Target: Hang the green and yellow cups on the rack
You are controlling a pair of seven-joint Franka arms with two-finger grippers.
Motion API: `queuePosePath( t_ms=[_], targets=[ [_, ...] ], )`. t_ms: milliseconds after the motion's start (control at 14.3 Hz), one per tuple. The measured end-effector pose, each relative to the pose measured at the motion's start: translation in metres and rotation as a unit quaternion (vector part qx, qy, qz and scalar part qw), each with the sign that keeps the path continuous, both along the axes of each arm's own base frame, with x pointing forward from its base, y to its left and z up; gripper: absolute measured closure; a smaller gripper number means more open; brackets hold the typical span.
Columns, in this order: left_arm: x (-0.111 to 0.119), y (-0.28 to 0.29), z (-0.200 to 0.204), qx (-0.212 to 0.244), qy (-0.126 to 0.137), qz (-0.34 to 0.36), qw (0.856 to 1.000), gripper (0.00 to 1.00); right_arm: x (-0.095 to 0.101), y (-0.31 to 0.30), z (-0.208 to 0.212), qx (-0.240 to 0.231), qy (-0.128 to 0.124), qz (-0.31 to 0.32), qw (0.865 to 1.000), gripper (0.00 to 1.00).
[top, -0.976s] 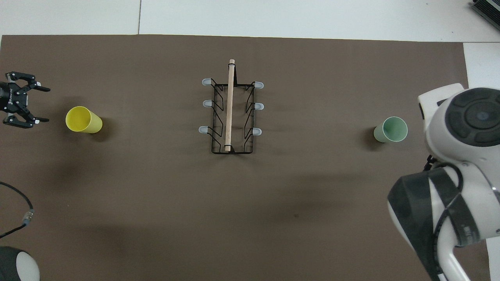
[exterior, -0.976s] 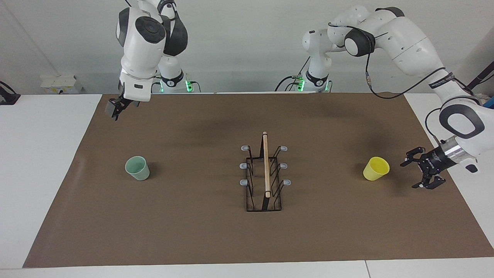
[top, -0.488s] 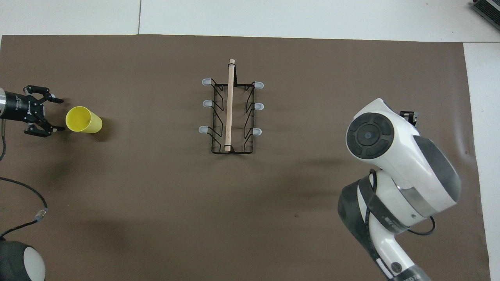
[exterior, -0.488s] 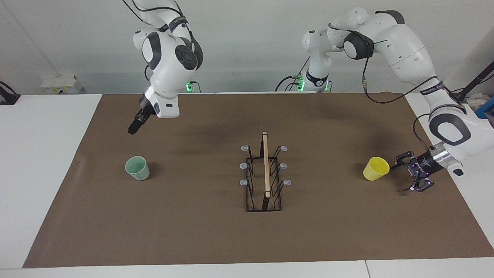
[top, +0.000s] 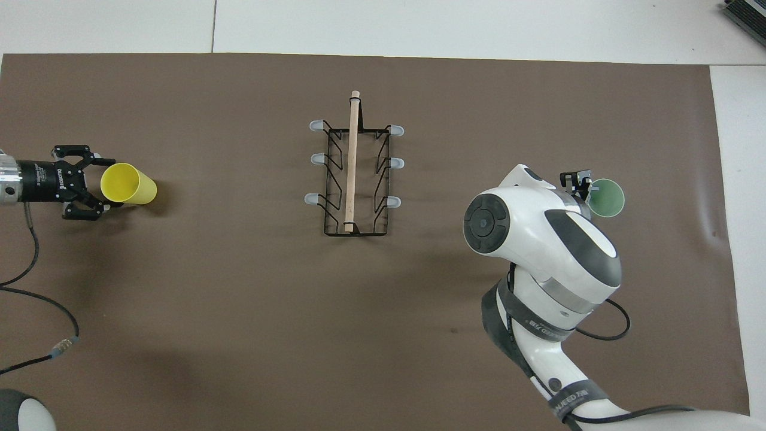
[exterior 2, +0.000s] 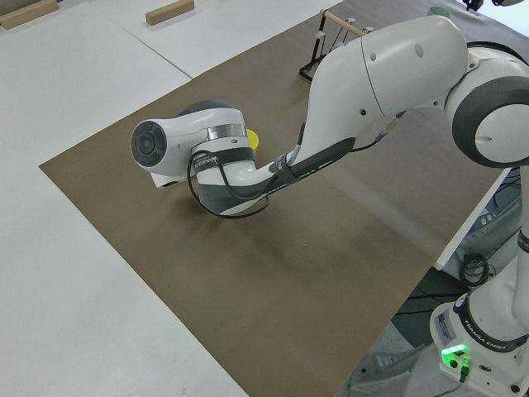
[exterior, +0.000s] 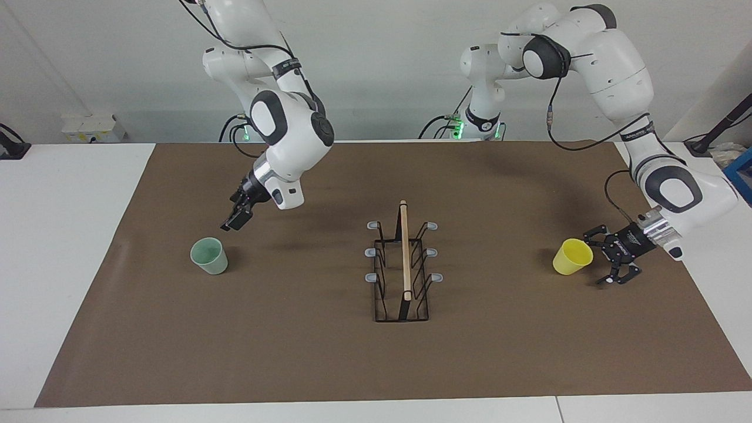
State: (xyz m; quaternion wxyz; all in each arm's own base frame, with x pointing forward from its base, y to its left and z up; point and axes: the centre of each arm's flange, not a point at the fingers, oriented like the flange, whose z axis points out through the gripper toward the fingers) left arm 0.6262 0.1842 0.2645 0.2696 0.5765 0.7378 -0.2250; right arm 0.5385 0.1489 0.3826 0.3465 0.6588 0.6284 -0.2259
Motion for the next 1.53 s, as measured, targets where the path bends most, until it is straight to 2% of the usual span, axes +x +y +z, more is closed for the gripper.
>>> queuePosePath(
  t_ms=[139, 348, 557, 767, 906, 976, 1045, 1115, 1324, 1533],
  targets=[
    [-0.009, -0.011, -0.004, -0.013, -0.006, 0.009, 1.000, 0.00, 0.002, -0.003, -0.015, -0.018, 0.002, 0.024, 1.000, 0.00],
    [-0.016, -0.040, -0.009, -0.005, -0.019, 0.028, 0.999, 0.00, 0.003, -0.003, -0.048, -0.045, 0.002, 0.040, 0.998, 0.00],
    [-0.016, -0.054, -0.009, -0.002, -0.026, 0.031, 0.999, 0.00, 0.005, 0.000, -0.093, -0.070, -0.011, 0.045, 0.996, 0.00],
    [-0.011, -0.058, -0.004, 0.008, -0.040, 0.037, 0.998, 0.00, 0.008, 0.001, -0.111, -0.081, -0.014, 0.067, 0.994, 0.00],
    [-0.008, -0.064, -0.001, 0.015, -0.050, 0.034, 0.998, 0.05, 0.009, 0.000, -0.118, -0.091, -0.018, 0.079, 0.993, 0.00],
    [-0.006, -0.069, 0.000, 0.017, -0.056, 0.028, 0.998, 0.14, 0.010, 0.000, -0.123, -0.095, -0.021, 0.088, 0.991, 0.00],
    [-0.005, -0.073, 0.000, 0.021, -0.062, 0.022, 0.998, 0.29, 0.012, 0.000, -0.127, -0.098, -0.026, 0.099, 0.990, 0.00],
    [-0.002, -0.077, 0.002, 0.028, -0.069, 0.019, 0.997, 0.37, 0.014, -0.003, -0.131, -0.100, -0.032, 0.107, 0.989, 0.00],
    [0.009, -0.089, 0.029, 0.038, -0.102, 0.011, 0.994, 0.37, 0.018, -0.015, -0.138, -0.096, -0.036, 0.112, 0.988, 0.00],
    [0.019, -0.105, 0.081, 0.079, -0.137, -0.054, 0.986, 0.37, 0.017, -0.025, -0.144, -0.091, -0.043, 0.107, 0.989, 0.00]
  ],
)
